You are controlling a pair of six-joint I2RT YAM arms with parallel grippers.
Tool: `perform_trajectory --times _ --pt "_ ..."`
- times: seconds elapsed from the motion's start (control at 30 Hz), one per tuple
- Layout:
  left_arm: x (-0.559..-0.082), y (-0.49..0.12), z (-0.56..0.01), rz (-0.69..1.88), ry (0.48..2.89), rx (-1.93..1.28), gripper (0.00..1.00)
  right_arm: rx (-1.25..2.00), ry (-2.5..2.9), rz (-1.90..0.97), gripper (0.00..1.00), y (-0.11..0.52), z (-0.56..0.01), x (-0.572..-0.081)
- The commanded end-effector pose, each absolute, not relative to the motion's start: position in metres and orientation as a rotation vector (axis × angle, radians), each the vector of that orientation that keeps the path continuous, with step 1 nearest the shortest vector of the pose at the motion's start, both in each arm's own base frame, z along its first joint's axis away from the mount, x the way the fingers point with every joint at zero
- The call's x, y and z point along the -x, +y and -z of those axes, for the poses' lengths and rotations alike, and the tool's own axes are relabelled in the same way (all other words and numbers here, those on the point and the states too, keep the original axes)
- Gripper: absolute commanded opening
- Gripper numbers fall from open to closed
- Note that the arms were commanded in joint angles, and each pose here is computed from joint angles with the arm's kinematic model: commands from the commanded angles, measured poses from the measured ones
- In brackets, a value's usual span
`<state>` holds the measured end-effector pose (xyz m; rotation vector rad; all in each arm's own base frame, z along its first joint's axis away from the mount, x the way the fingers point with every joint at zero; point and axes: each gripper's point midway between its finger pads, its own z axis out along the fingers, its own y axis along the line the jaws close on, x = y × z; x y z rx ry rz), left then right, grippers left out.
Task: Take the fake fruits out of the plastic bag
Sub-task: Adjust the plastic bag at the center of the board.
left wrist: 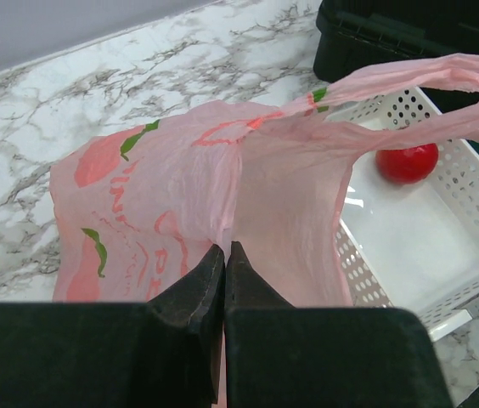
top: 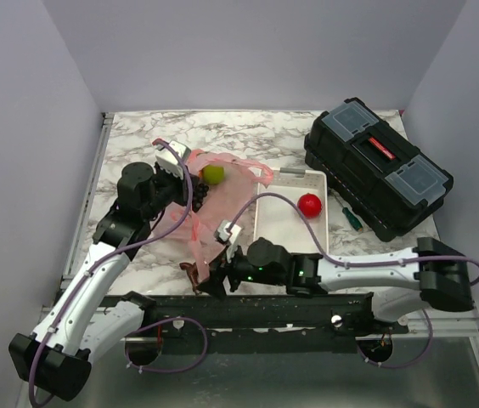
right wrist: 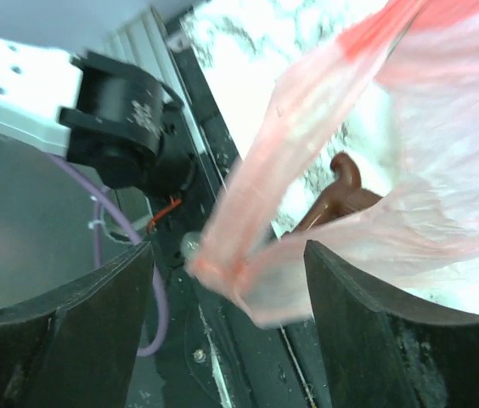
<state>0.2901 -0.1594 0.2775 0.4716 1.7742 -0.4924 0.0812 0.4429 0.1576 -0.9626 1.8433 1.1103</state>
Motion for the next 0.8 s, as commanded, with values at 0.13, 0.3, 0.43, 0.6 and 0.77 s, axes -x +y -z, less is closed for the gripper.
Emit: perform_trajectory --times 0.13,0.3,0.43,0.6,0.77 --pt "-0.285 -0.153 -0.296 0.439 1.657 -0.476 0.0 0.773 1.829 -0.957 0.78 0.383 -0.195 -0.105" --pt "-0.286 -0.153 -0.299 0.428 1.641 -0.486 0.0 0.744 1.726 -0.925 0.92 0.375 -0.233 -0.121" --pt "-0.285 -0.154 -0.297 0.429 1.641 -0.491 0.0 0.748 1.711 -0.956 0.98 0.384 -0.25 -0.158" --pt "-0.284 -0.154 -0.297 0.431 1.638 -0.495 0.0 0.872 1.663 -0.947 0.98 0.418 -0.237 -0.176" --pt "-0.284 -0.156 -0.297 0.44 1.635 -0.499 0.0 0.88 1.678 -0.924 0.92 0.453 -0.205 -0.194"
